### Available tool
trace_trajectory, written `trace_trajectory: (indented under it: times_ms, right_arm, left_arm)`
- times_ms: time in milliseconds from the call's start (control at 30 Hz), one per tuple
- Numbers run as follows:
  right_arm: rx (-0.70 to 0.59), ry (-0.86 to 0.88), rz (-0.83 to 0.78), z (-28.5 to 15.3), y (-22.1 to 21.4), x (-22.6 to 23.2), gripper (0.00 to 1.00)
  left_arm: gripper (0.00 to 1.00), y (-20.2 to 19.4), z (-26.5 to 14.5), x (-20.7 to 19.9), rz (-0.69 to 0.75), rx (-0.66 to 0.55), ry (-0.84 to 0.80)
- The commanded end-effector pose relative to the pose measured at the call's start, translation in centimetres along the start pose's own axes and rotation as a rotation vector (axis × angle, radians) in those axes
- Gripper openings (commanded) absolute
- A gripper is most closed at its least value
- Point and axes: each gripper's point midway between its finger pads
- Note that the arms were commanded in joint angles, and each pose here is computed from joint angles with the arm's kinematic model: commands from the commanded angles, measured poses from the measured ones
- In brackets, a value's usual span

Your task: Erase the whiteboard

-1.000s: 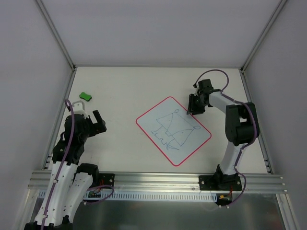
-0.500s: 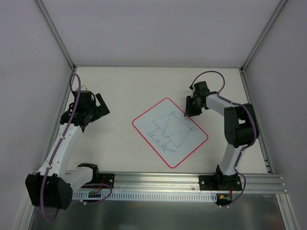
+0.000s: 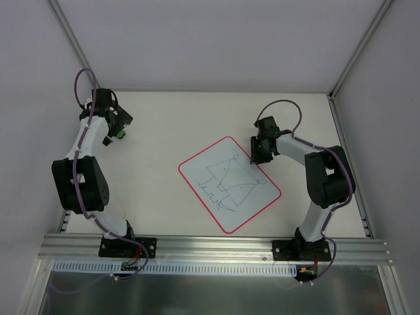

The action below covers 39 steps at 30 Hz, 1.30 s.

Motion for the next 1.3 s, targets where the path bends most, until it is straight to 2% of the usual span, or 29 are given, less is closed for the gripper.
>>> trace_trajectory:
  times_ms: [0,133,267,467,800,1267]
  right_arm:
    - [0.009,-0.009,-0.01,-1.4,-1.1,0.8,0.33]
    - [0.007,0.004,-0.029,-1.8,-1.3,1.2,0.33]
    - [0.002,0.017,-0.039,-2.1,-1.4,1.5,0.33]
    - [-0.002,0.038,-0.05,-2.6,-1.6,2.2,0.34]
    - [0.005,0.046,-0.07,-2.6,-2.2,2.8,0.34]
    - [0.019,0.034,-0.074,-2.3,-2.9,2.6,0.34]
  left_arm:
    - [0.97,2.4,2.5,0.1,-0.113,-0.007,0.04]
    - [0.97,4.5,5.5,0.4,-0.139,-0.019,0.09]
    - [0.96,4.5,9.2,0.8,-0.149,0.01,0.135]
    - [0.89,4.6,12.7,0.6,-0.178,0.049,0.14]
    - [0.74,4.3,15.0,1.0,-0.17,0.058,0.172]
    - [0.64,3.6,17.0,1.6,-0.196,0.092,0.186]
Point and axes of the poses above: each gripper's point midway between its finger pads, its own z axis out along the fingers, its own x axis along the line the jaws close on, y = z × x, and after that the axes turned 4 degrees about z, right-handed
